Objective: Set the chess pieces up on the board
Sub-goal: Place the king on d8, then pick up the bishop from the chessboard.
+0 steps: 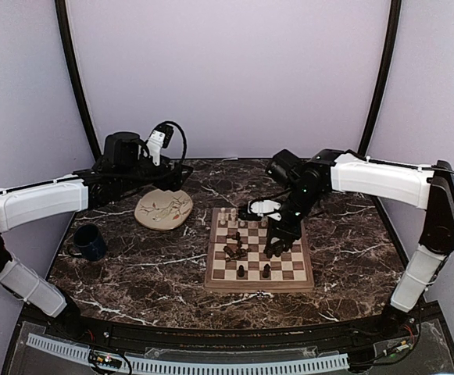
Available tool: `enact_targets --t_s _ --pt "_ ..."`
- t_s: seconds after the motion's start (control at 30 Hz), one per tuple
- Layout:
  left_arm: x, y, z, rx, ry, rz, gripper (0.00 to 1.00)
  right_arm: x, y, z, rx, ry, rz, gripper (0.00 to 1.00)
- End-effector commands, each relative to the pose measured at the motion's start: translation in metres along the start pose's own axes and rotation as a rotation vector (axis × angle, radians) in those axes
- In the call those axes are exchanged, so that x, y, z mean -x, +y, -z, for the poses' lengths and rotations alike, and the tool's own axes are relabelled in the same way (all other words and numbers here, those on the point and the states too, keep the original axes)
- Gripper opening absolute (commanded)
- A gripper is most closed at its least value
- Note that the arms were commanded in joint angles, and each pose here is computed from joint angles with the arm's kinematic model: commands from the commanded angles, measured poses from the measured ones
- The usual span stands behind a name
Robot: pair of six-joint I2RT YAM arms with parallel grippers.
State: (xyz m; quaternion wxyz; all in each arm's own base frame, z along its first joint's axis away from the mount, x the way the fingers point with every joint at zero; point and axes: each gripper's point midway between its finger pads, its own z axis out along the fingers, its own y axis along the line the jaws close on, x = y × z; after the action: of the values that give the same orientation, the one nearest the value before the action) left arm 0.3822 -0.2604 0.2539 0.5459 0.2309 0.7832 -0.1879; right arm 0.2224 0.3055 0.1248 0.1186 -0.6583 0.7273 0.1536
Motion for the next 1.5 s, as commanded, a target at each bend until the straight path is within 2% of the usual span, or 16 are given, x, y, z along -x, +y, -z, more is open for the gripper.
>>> enact_targets --t_s 0.0,0.17,0.53,0.83,1.3,1.47 --pt "0.014 -0.004 0.001 -0.019 -0.021 0.004 0.87 -0.007 -0.024 0.010 -0.080 0.007 -0.070 0.30" --pt "0.014 -0.006 0.000 -0.031 -0.018 0.007 0.88 -0.019 -0.030 -0.005 -0.094 0.053 -0.096 0.27" --pt "0.013 -0.008 0.000 -0.043 -0.013 0.009 0.88 -0.025 -0.029 -0.031 -0.028 0.096 -0.123 0.31" --pt "0.013 -0.009 0.000 -0.051 -0.013 0.012 0.88 -0.025 -0.021 -0.040 0.016 0.102 -0.120 0.22" --pt "0.012 -0.011 -0.001 -0.058 -0.009 0.013 0.87 -0.023 -0.013 -0.056 0.035 0.137 -0.100 0.21" --pt "0.012 -0.012 -0.001 -0.062 -0.008 0.012 0.87 -0.016 -0.010 -0.052 0.042 0.124 -0.087 0.13"
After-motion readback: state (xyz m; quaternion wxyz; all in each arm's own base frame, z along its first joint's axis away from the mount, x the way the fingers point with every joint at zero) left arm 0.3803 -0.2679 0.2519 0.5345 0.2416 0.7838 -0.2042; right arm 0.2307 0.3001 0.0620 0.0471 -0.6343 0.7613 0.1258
